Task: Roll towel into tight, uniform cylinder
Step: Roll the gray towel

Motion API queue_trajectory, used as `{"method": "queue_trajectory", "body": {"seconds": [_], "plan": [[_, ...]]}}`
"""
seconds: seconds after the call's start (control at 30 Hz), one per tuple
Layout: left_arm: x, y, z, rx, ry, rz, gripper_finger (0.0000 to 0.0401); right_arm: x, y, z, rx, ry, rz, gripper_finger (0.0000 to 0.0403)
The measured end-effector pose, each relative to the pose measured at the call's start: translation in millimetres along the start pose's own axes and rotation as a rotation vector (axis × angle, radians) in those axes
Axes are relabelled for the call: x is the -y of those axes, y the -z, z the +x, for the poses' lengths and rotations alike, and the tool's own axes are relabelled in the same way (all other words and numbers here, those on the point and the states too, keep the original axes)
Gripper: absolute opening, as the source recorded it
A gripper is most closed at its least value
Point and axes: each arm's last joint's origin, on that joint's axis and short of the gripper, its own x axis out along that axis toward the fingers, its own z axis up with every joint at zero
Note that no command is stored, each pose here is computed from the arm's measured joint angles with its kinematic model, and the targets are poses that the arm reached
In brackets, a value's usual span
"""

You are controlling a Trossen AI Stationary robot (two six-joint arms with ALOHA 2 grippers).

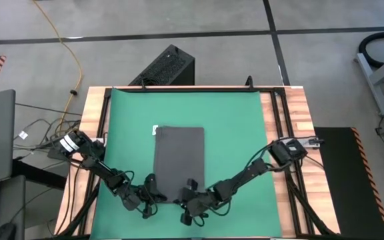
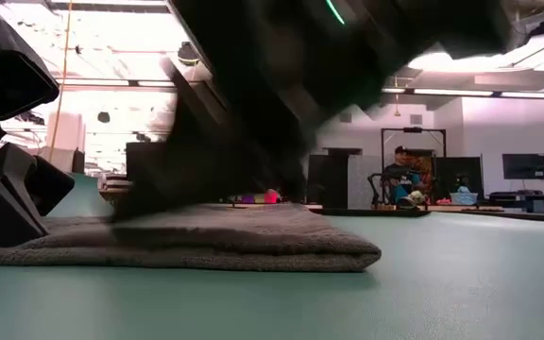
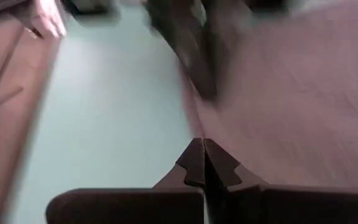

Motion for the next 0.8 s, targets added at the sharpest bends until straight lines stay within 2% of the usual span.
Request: {"method": "queue_trajectory", "body": {"seconds": [0.2,0.4,0.67,0.8], "plan": [[-0.3,0.1,0.1,0.001,-0.004,0.001,0.0000,20.4,32.0,-4.3,-0.027,0.014,0.127,0.0011],[-0.9,0.7,0.1,-0.008,-0.007,0.001,0.0000,25.4,54.9,-11.1,-0.069,0.001,0.145,0.0010],[-1.7,1.5,0.2,-0.017,-0.016,0.000,0.0000,10.4,69.5,-20.1,-0.093,-0.017,0.146,0.0011],[-2.2,0.8,0.5,-0.010,-0.019,-0.012,0.0000,6.8,56.9,-26.2,-0.051,-0.043,0.142,0.0011]]}}
